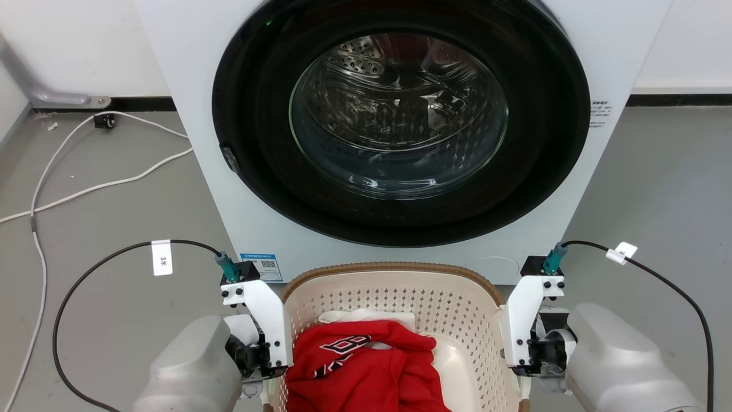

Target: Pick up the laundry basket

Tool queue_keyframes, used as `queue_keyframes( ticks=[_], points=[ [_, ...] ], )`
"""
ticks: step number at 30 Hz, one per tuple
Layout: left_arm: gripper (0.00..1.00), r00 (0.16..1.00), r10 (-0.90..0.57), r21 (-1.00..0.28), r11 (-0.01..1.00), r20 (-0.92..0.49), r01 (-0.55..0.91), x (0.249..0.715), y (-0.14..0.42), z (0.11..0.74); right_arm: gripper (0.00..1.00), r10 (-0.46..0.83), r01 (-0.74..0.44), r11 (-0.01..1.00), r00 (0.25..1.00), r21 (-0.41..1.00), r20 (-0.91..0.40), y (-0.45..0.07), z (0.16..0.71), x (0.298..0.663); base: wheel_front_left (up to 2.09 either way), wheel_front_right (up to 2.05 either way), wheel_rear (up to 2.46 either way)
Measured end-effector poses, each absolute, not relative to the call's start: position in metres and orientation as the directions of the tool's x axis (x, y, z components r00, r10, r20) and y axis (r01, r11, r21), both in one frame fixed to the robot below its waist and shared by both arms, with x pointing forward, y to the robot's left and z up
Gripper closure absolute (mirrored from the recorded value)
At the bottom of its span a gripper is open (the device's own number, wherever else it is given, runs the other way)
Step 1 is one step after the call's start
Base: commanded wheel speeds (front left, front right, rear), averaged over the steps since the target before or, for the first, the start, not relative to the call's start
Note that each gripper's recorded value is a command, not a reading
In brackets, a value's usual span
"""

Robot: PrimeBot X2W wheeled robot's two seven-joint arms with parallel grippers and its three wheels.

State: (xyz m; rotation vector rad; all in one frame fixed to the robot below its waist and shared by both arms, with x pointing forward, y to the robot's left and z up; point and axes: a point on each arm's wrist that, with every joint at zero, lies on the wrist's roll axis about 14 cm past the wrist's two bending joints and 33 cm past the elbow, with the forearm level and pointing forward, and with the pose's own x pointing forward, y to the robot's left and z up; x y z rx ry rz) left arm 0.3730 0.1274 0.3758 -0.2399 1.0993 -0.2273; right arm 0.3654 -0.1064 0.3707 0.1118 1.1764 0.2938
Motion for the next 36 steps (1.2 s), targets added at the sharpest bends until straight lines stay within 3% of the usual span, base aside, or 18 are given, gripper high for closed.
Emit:
queue_keyframes(
  ticks=[36],
  points=[
    [1.00,0.422,-0.310,-0.317,0.947,-0.852,0.056,0.3687,0.1250,0.3715,1.00,0.283,-0.159,0.958,0.359,0.240,-0.890,-0.1081,0.3676,0.3646,0.00,0.00,0.00]
  ],
)
